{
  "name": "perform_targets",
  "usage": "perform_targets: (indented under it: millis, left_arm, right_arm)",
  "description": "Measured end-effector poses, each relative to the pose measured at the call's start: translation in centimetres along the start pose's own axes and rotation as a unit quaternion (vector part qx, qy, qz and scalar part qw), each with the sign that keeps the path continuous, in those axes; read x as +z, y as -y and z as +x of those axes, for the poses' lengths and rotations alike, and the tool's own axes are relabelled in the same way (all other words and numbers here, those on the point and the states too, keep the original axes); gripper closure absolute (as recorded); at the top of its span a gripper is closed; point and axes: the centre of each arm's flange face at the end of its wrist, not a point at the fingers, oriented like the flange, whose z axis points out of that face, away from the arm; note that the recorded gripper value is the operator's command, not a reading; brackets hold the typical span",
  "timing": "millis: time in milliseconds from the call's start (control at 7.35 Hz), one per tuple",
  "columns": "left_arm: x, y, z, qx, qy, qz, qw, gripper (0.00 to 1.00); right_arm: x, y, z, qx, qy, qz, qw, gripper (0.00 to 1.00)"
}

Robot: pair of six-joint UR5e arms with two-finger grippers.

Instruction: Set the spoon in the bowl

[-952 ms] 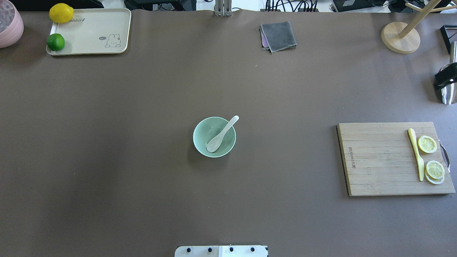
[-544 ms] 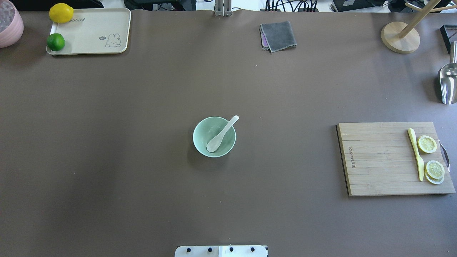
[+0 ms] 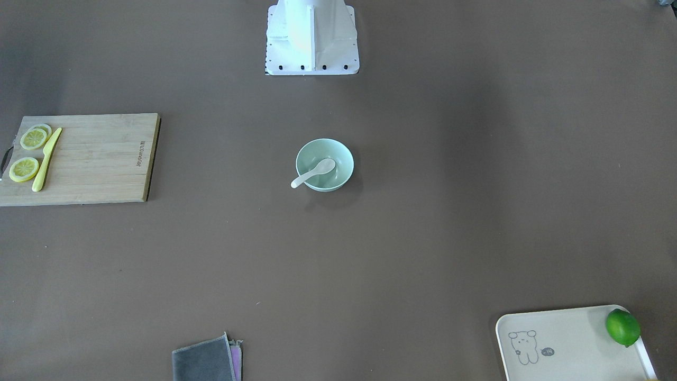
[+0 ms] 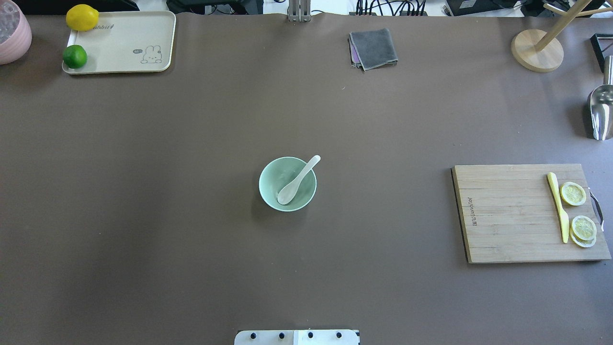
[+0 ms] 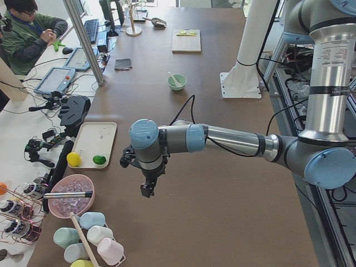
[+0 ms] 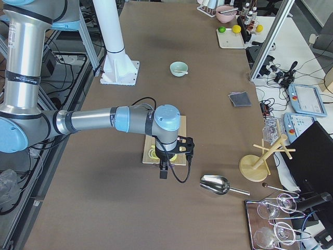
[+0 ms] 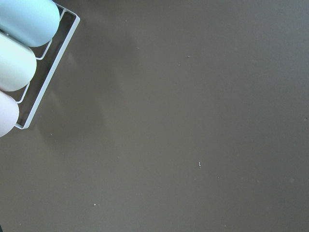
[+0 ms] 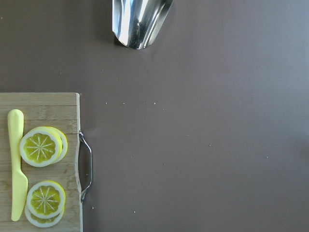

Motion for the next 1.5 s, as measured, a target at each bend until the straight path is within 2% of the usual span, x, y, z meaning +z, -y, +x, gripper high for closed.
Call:
perform_targets:
  millis: [680, 1088, 1496]
  left_arm:
    - [0.1, -0.1, -0.1, -0.001, 0.0, -0.002, 1.0, 0.01]
    - [0.1, -0.1, -0.1, -0.001, 0.001, -0.001, 1.0, 0.01]
    - [0.1, -0.3, -0.2, -0.003, 0.0, -0.002, 1.0, 0.01]
  right_arm:
    - [0.4, -0.5, 0.0, 0.002, 0.014, -0.003, 0.9999, 0.0]
    - [0.7, -1.1, -0.1, 0.005, 0.036, -0.005, 0.9993, 0.0]
    - [0.9, -1.4, -0.2, 0.007, 0.043, -0.007, 0.999, 0.0]
